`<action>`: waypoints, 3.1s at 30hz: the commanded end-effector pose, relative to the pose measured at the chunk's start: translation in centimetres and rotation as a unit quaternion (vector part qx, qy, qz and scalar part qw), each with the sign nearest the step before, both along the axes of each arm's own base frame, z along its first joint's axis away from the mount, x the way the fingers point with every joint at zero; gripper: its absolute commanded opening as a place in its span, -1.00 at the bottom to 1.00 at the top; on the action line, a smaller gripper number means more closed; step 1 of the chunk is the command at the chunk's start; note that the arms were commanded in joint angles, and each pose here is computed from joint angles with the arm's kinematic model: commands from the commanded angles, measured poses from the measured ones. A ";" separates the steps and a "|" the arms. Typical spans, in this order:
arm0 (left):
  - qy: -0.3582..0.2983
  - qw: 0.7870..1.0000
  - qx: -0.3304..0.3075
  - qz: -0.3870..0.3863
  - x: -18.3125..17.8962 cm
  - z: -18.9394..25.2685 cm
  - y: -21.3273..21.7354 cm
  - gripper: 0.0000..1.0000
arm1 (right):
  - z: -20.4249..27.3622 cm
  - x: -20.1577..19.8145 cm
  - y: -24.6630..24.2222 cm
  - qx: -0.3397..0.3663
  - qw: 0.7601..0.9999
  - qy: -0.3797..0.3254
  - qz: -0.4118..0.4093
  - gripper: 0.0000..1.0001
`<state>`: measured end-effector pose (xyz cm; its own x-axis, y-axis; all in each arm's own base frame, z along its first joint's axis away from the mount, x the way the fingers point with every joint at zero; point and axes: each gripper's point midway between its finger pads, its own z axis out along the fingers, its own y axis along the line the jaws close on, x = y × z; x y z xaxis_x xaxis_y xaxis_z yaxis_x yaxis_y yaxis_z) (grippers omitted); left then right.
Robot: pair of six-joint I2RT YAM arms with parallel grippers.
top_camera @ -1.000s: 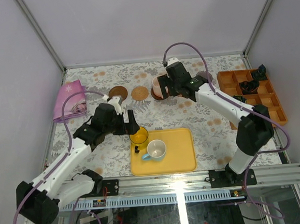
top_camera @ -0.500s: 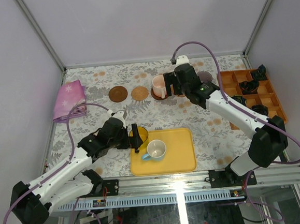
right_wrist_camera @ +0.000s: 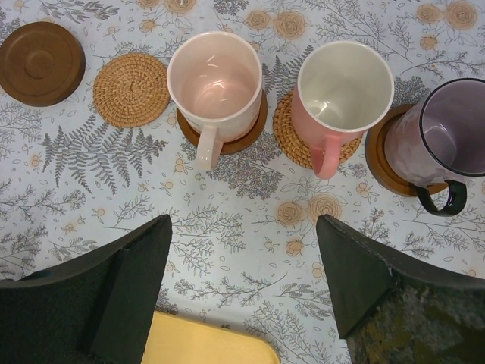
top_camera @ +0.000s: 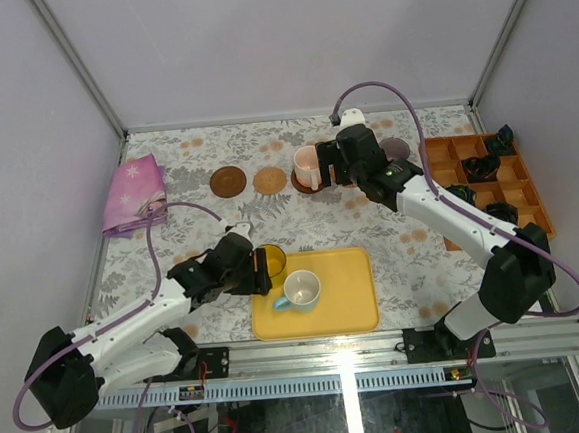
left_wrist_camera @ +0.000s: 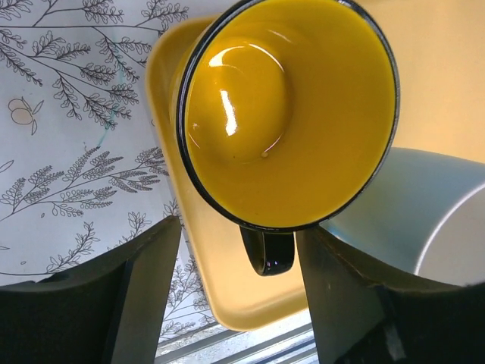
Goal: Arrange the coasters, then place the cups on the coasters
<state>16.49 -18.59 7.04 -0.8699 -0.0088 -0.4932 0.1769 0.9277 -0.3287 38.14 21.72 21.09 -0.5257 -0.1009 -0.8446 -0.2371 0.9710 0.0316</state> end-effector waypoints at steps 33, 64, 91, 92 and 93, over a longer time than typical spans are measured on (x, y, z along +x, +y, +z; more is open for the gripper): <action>-0.173 0.984 0.035 -0.026 7.7 6.3 -2.7 -1.00 | 1.7 1.4 0.5 -0.003 0.999 -0.044 0.004 0.74; -0.378 0.917 0.018 0.129 31.2 11.6 -1.1 -1.00 | 1.6 5.3 -2.0 -0.013 0.994 -0.103 -0.025 0.68; -0.327 0.940 0.017 0.091 33.3 7.1 -1.0 -1.00 | 0.3 7.0 -1.8 -0.001 0.995 -0.090 -0.034 0.67; -0.326 0.941 0.016 0.093 33.2 7.0 -0.9 -1.00 | 0.2 7.0 -1.8 -0.001 0.995 -0.090 -0.033 0.67; -0.325 0.941 0.016 0.095 33.2 7.0 -0.9 -1.00 | 0.2 6.9 -1.7 -0.001 0.996 -0.089 -0.032 0.67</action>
<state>47.37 -18.77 9.52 -0.4945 -0.0516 -0.8676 0.1490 0.9784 -0.1432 43.95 19.47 18.99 -0.4271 -0.1211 -0.8961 -0.1828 0.9821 -0.0456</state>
